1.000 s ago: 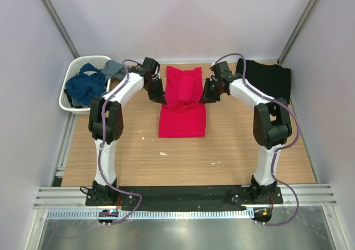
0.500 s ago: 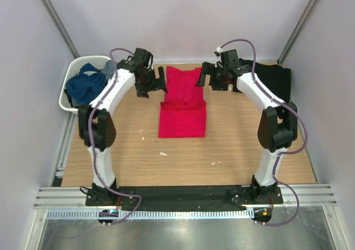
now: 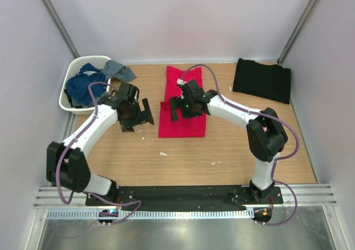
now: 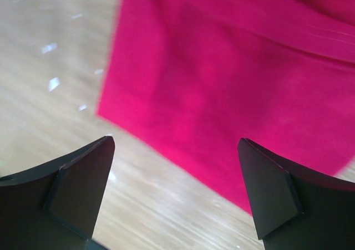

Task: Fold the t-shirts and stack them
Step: Fold the tshirt

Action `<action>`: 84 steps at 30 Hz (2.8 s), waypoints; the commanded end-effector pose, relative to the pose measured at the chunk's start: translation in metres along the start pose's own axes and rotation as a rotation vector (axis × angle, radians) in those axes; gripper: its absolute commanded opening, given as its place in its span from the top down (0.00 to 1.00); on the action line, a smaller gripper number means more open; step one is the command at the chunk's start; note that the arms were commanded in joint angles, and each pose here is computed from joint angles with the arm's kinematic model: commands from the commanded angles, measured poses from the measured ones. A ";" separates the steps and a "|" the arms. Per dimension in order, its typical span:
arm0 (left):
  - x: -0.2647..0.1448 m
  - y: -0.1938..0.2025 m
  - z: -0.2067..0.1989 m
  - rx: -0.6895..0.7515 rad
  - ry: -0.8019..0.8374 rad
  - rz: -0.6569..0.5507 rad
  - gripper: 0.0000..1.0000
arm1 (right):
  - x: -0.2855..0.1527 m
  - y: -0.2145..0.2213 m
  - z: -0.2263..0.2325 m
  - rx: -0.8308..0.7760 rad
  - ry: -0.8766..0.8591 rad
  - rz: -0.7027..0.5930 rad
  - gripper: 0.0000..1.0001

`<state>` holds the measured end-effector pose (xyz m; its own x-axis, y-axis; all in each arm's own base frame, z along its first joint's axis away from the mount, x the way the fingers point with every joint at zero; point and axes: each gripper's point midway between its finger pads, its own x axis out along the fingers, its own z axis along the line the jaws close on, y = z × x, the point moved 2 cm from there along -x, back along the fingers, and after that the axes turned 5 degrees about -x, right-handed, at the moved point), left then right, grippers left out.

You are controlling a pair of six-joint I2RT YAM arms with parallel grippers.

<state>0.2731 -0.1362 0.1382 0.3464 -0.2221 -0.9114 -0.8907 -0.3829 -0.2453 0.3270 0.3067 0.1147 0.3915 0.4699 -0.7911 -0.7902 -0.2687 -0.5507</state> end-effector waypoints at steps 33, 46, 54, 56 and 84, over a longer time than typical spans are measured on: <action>-0.031 -0.027 -0.002 0.034 0.023 -0.190 0.00 | 0.013 -0.196 -0.133 0.074 0.510 -0.437 0.00; 0.007 -0.058 -0.059 -0.088 0.229 -0.195 0.04 | -0.083 -0.143 -0.111 0.073 0.439 -0.426 0.00; 0.019 -0.050 -0.065 -0.144 0.279 -0.141 0.08 | -0.084 -0.072 -0.110 0.224 0.410 -0.341 0.00; 0.022 -0.049 -0.064 -0.176 0.285 -0.150 0.11 | -0.084 -0.053 -0.111 0.277 0.411 -0.326 0.00; 0.092 -0.008 -0.035 -0.202 0.241 -0.163 0.38 | -0.027 0.066 -0.103 0.455 0.317 -0.217 0.32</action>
<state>0.3128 -0.1728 0.0612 0.5232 -0.3193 -0.7902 -0.7420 -0.6268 -0.2380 0.2927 0.1750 0.0639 0.5725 0.1415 -0.8076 -0.8165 0.1876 -0.5460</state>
